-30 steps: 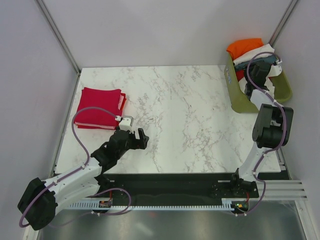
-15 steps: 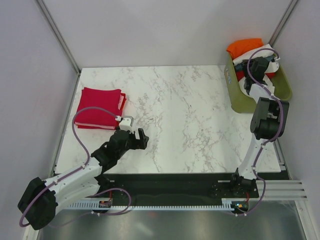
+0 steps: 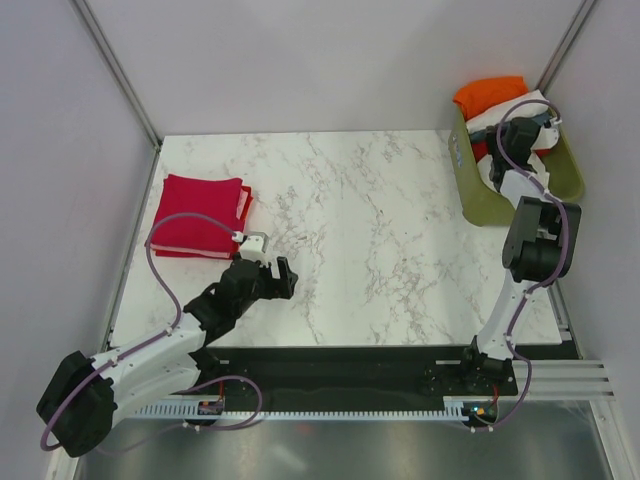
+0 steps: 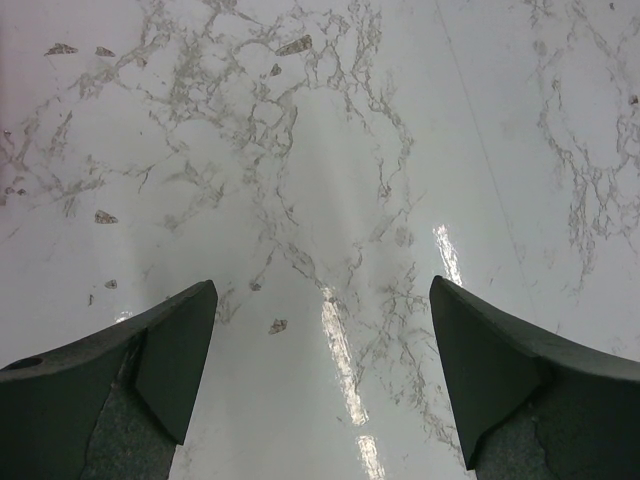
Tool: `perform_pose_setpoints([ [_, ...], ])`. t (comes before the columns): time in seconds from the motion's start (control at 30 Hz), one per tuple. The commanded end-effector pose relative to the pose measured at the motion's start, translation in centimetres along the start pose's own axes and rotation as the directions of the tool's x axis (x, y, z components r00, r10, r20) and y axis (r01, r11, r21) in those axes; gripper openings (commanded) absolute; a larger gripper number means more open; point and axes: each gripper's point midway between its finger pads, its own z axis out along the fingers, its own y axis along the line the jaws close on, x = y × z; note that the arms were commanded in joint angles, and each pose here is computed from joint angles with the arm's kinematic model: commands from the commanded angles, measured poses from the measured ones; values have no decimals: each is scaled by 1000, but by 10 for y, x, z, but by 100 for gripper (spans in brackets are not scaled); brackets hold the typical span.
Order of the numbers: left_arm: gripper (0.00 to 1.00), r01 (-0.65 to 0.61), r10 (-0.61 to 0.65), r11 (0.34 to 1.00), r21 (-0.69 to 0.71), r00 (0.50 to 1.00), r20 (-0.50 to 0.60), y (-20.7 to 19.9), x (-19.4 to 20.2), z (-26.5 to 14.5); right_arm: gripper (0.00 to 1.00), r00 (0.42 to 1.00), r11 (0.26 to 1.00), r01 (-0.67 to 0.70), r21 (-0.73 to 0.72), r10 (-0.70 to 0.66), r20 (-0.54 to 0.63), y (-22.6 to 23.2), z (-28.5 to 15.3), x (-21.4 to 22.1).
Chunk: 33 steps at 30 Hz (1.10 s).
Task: Fold and stack the t-shirts
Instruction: Grab the tshirt from the pile
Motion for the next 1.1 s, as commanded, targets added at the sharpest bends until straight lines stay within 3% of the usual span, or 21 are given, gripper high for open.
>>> perform_pose_setpoints([
  [0.0, 94, -16, 16, 1000, -1, 997, 69, -5, -25, 1, 0, 996, 993, 3, -114, 7, 85, 60, -40, -43],
  [0.17, 94, -22, 22, 1000, 6, 998, 66, -6, -25, 1, 0, 982, 981, 52, -186, -17, 187, 115, -88, -90],
  [0.3, 94, -26, 25, 1000, 13, 997, 66, -7, -25, 1, 0, 964, 954, 87, -286, -8, 267, 175, -153, -135],
  [0.43, 94, -24, 23, 1000, 14, 998, 66, -7, -25, 1, 0, 944, 948, 116, -296, -12, 331, 201, -198, -164],
  [0.57, 94, -25, 24, 1000, 15, 998, 61, -7, -24, 1, 0, 939, 969, 122, -216, -42, 342, 183, -201, -170],
  [0.7, 94, -28, 27, 999, 18, 998, 51, -8, -22, 2, 0, 959, 979, 80, -186, -25, 282, 155, -190, -159],
  [0.9, 94, -31, 30, 999, 30, 999, 45, -11, -22, 2, 0, 996, 989, 66, -131, -58, 68, 96, -179, -94],
  [1.07, 94, -33, 31, 999, 36, 999, 37, -12, -20, 3, 1, 996, 990, 85, -113, -88, -14, 64, -195, -64],
])
